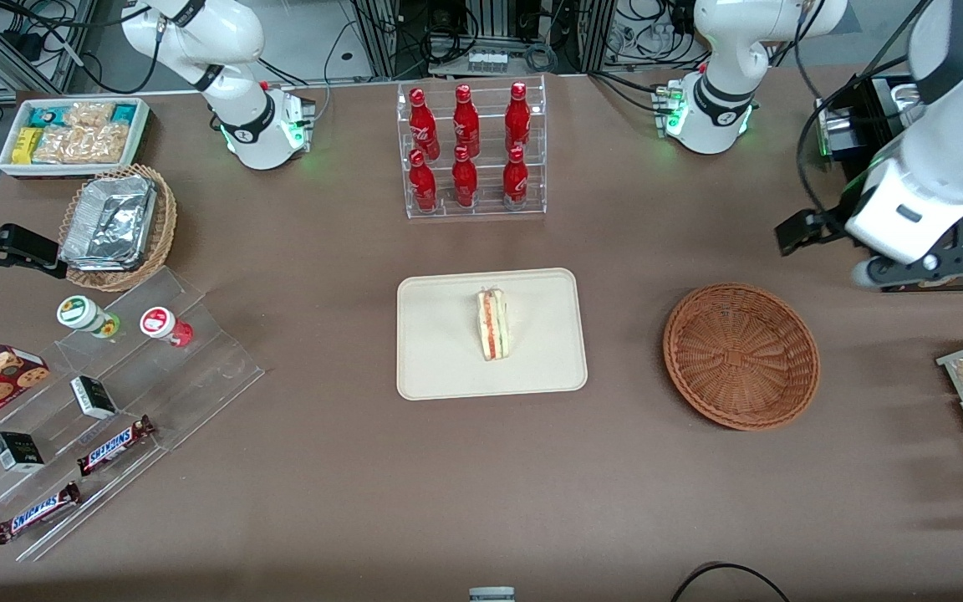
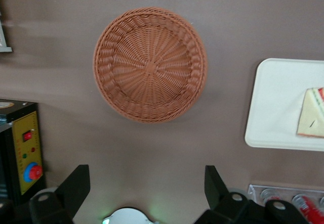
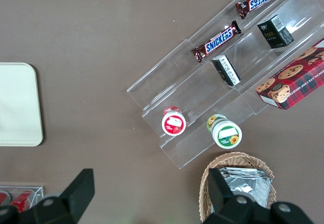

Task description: Place sandwich from basket to tray

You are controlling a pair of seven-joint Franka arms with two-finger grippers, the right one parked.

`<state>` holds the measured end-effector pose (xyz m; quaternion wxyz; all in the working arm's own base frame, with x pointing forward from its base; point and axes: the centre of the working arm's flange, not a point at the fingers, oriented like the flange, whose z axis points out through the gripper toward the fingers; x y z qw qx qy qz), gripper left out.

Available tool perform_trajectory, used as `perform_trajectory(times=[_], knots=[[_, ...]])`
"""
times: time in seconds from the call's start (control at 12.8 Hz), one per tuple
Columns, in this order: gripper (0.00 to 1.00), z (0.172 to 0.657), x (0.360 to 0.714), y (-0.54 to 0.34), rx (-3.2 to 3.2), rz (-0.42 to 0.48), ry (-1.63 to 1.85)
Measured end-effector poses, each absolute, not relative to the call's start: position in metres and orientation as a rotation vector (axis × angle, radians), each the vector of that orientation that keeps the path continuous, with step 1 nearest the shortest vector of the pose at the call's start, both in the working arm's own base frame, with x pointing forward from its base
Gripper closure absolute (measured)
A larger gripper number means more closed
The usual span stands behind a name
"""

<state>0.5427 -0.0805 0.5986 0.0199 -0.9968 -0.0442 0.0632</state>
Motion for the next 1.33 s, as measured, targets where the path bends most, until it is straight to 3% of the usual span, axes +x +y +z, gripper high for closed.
perform_trajectory(times=[0.55, 1.33], knots=[[0.0, 0.61, 0.524, -0.062, -3.096, 0.17, -0.097], [0.0, 0.611, 0.562, -0.056, -3.113, 0.131, -0.092]])
